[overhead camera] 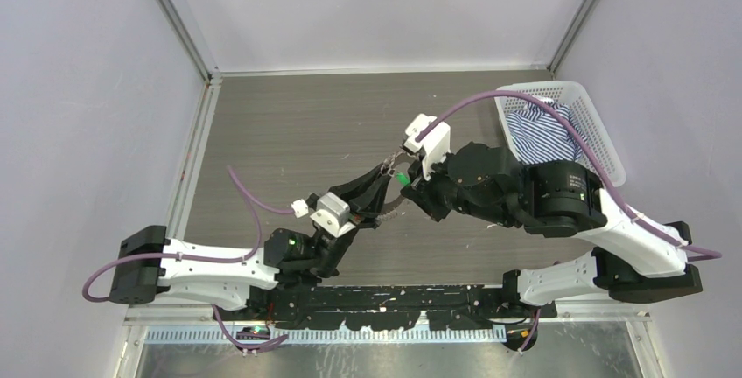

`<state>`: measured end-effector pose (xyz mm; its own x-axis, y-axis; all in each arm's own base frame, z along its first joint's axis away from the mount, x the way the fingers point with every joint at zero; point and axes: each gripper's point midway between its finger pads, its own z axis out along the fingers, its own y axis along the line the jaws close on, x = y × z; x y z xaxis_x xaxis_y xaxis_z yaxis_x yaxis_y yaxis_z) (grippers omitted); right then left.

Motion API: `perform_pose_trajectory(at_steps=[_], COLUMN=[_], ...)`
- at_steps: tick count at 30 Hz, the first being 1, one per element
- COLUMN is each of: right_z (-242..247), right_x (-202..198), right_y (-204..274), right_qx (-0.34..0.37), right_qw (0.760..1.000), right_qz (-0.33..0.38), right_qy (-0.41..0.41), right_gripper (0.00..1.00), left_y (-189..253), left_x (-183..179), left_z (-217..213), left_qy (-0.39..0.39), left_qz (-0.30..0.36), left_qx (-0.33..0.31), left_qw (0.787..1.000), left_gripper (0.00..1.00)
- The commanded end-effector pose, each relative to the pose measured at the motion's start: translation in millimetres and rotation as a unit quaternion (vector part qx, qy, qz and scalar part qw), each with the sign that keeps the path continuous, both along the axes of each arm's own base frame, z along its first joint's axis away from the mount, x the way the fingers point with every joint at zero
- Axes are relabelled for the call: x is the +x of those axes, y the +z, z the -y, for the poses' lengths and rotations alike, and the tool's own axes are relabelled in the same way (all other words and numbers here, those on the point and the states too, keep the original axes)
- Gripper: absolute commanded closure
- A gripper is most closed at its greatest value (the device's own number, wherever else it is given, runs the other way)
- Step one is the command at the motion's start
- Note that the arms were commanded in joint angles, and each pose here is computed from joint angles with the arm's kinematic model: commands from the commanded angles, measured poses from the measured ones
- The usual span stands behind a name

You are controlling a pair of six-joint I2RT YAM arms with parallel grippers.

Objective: Remove the keys from the keyring

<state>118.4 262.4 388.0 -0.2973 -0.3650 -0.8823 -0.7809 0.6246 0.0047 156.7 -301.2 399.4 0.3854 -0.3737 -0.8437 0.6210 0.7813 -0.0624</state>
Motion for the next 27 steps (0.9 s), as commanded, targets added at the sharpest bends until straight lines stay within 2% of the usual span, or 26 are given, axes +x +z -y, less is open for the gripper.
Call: perform_pose_trajectory(at_steps=[1,7,18,27], right_z=[3,11,28,29], right_x=[-2,3,31,35], right_y=[16,26,50,48], right_qx=[0.037,0.051,0.074,0.070], right_qw=[0.999,0.998,0.989,0.988], right_qz=[0.007,0.019,0.061,0.067], right_qy=[0.004,-0.016,-0.111,-0.123], right_gripper=[0.99,0.99,0.99,0.99], left_y=[33,32,26,27], left_x=[13,10,-1,-5], left_z=[-38,-34,-15,-16], left_qy=[0.033,0.023,-0.021,-0.036], left_qz=[-0.036,-0.030,-0.010,-0.007], left_qx=[-0.126,-0.115,-0.083,-0.085], left_qw=[0.991,0.993,0.996,0.996], left_gripper=[1.00,0.99,0.99,0.99])
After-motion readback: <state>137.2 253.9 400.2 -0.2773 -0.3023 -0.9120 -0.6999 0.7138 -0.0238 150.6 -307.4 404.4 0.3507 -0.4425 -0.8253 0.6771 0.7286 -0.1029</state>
